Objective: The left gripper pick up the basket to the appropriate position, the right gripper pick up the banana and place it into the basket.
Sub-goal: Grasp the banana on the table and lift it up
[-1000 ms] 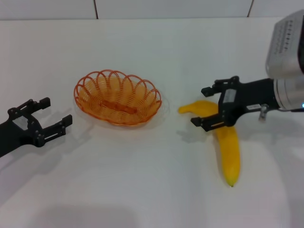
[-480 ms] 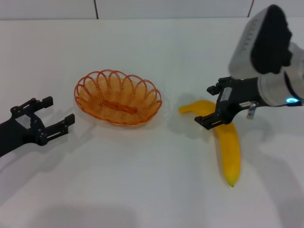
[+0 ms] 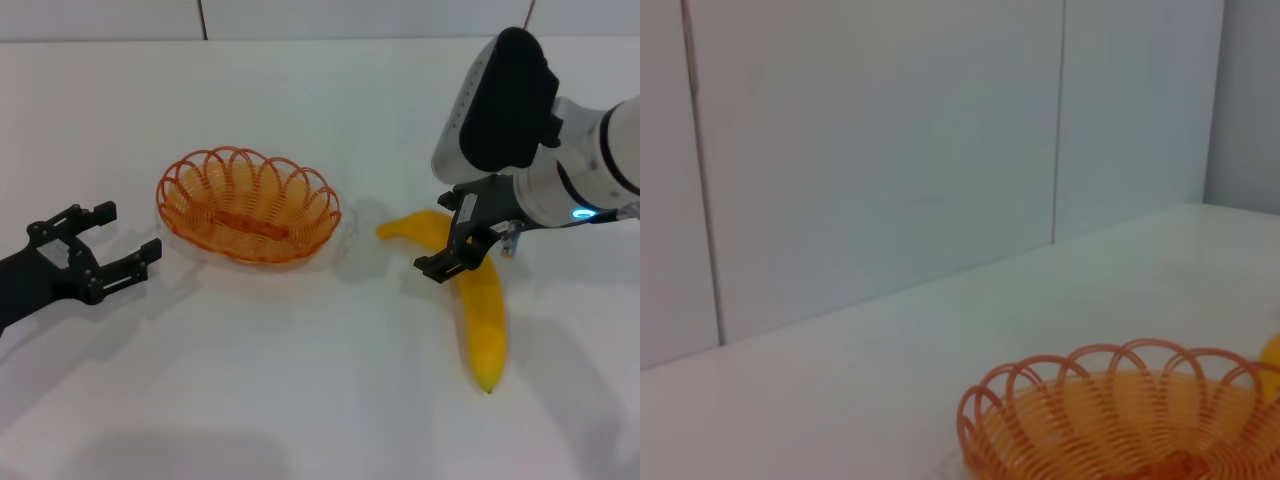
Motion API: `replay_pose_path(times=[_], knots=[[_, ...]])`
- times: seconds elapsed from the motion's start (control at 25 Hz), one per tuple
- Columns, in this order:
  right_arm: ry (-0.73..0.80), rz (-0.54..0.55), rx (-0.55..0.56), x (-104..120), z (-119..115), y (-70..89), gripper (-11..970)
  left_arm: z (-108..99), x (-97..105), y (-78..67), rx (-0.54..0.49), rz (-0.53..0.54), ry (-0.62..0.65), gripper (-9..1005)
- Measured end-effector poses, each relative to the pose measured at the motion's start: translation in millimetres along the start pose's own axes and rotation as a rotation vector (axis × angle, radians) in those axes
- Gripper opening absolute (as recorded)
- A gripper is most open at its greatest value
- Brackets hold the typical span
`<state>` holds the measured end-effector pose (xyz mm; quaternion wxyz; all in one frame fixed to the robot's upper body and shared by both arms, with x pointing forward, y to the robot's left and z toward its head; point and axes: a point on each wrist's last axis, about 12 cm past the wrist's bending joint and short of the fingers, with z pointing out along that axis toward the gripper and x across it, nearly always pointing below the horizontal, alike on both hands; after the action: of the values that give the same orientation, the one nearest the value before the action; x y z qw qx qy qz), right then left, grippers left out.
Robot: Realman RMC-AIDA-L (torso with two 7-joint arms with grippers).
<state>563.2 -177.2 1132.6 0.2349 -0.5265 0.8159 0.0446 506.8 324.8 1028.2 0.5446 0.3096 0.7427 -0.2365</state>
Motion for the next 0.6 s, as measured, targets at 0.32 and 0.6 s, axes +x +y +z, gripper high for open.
replay_pose_path(times=[0.32, 0.6], knots=[[0.049, 0.005, -0.006, -1, 11, -5.7, 773, 2, -1, 0.3, 0.001, 0.002, 0.000, 825], [0.057, 0.018, 0.000, -3, 15, -10.4, 771, 5, -1, 1.1, -0.008, 0.000, 0.009, 825]])
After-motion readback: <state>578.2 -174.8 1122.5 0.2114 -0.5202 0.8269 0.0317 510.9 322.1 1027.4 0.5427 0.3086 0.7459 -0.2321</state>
